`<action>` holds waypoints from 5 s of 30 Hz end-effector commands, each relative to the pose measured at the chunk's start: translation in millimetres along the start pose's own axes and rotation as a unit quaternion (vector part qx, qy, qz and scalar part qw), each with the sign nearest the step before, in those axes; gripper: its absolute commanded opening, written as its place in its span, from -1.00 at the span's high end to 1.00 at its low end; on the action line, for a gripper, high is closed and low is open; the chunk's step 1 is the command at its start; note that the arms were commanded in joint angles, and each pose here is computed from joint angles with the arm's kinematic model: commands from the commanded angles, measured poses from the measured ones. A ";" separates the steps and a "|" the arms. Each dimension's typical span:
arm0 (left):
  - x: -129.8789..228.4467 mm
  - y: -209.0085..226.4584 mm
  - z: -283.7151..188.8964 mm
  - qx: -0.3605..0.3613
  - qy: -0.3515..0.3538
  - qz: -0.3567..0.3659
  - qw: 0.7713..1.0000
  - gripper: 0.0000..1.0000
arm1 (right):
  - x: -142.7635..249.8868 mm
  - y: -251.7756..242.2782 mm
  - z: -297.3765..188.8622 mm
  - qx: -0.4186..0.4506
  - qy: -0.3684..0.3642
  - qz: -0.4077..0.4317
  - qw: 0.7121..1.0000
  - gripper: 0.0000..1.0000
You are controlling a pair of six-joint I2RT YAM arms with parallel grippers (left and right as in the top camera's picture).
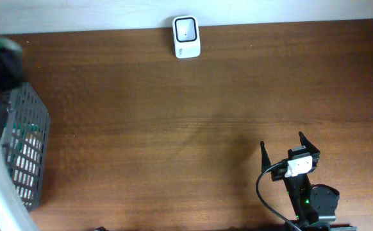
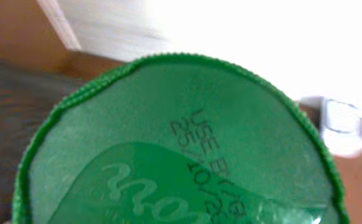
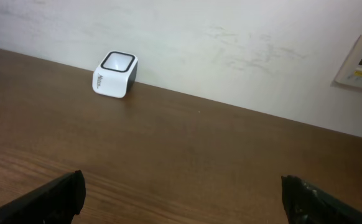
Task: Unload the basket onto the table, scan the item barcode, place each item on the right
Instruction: 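Grasp the green-lidded jar and lift it out with the left gripper, then carry the jar to the scanner and set it on the table, then reach the left gripper into the basket and grasp the white tube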
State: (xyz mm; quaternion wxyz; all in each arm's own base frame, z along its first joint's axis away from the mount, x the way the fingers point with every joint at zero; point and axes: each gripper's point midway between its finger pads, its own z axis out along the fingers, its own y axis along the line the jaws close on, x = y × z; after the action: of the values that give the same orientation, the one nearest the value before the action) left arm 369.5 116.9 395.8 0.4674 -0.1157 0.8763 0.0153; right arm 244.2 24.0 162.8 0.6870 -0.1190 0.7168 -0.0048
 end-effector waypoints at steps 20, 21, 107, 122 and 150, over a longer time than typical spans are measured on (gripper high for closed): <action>268.4 -268.3 111.3 0.216 0.260 0.215 0.916 -0.27 | 2.6 1.3 0.2 -0.001 0.002 0.004 1.000 -0.97; 281.7 -272.2 121.8 0.212 0.257 0.224 0.916 -0.27 | 2.6 1.3 0.2 -0.001 0.002 0.004 1.000 -0.97; 230.4 180.1 76.0 -0.065 0.352 -0.055 0.932 -0.67 | 2.6 1.3 0.2 -0.001 0.002 0.004 1.000 -0.97; 310.5 176.9 109.9 -0.003 0.434 -0.026 0.901 -0.46 | 2.6 1.3 0.2 -0.001 0.002 0.004 1.000 -0.97; 212.7 178.6 114.2 -0.034 0.327 -0.115 0.937 1.00 | 2.6 1.3 0.2 -0.001 0.002 0.004 1.000 -0.97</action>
State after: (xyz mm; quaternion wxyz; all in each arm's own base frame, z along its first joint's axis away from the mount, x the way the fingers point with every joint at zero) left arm 275.5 249.5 80.9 0.0765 -0.1846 0.9780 -0.0604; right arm 244.2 24.0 162.7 0.6869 -0.1192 0.7169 -0.0050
